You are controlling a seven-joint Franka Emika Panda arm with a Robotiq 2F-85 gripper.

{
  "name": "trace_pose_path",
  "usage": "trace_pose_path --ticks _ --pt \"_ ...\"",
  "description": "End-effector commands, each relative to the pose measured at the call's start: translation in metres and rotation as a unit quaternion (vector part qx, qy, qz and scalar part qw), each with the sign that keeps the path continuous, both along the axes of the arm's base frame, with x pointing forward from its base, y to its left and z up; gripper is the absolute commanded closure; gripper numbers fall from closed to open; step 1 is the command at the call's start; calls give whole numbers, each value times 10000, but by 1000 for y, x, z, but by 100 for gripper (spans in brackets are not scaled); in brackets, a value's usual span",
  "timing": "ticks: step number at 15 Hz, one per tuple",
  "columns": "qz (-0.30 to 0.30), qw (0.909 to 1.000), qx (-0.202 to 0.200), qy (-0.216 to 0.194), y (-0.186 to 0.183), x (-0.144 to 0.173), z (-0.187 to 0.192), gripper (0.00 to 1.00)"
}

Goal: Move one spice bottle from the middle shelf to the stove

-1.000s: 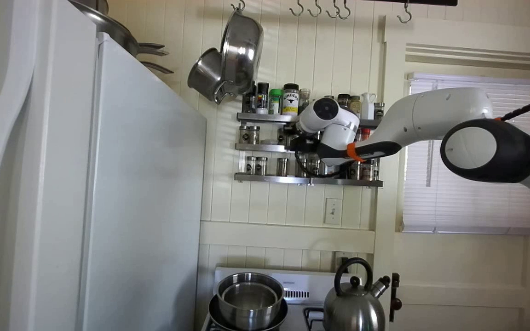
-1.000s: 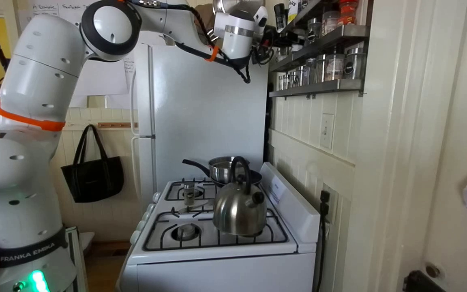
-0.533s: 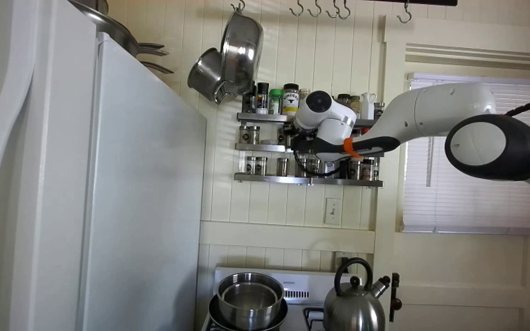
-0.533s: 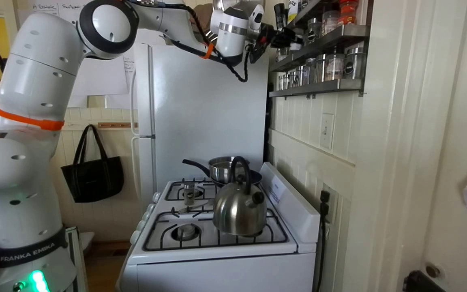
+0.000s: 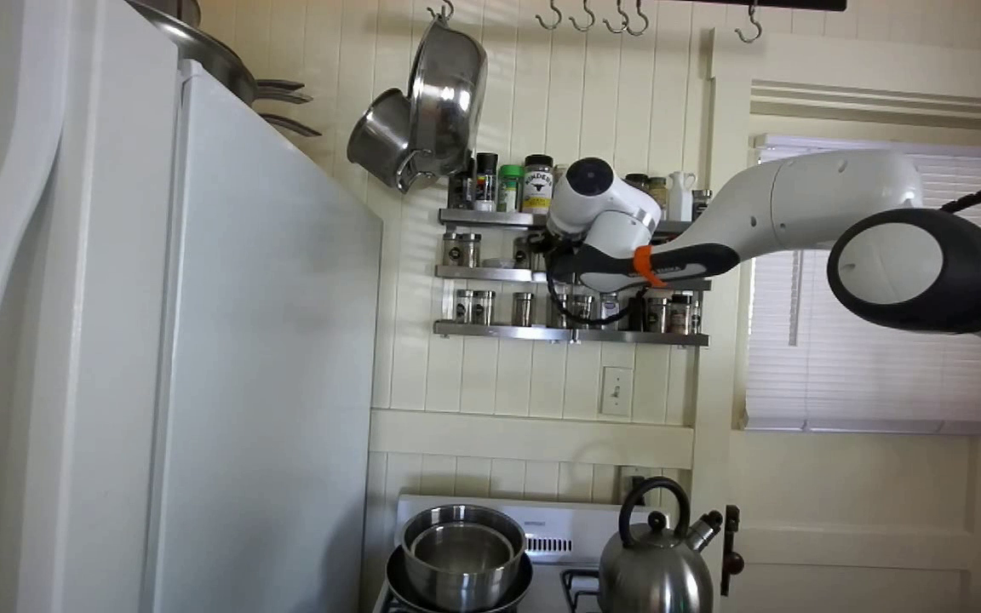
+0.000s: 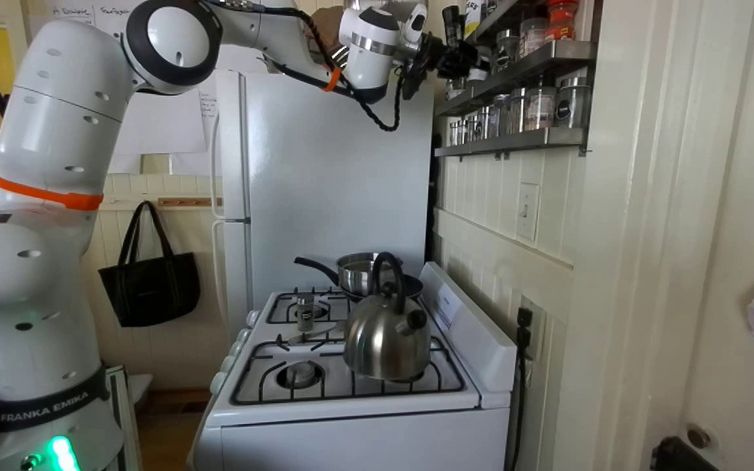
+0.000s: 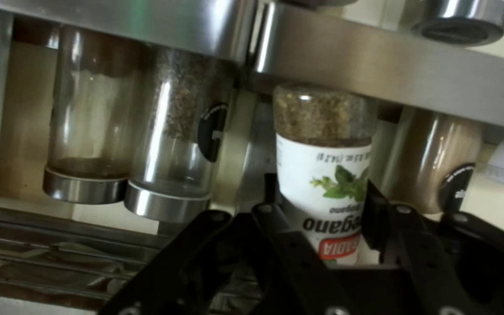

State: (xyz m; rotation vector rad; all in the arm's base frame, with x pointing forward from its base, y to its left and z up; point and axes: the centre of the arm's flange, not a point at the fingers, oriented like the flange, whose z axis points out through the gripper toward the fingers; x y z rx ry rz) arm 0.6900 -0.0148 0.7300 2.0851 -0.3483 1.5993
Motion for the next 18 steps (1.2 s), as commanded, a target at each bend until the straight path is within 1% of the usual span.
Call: trace_pose_path --ticks 1,3,7,10,14,18 --pt "-108 9997 -21 236 -2 0 7 81" --pt "-121 9994 -20 331 -3 1 6 81" --pt "-120 9992 -29 379 -5 2 8 81" --pt "-97 9988 -161 459 -5 4 9 81" --pt "173 9947 -693 742 2 6 4 81" --pt "406 9854 -1260 1076 8 8 -1 81"
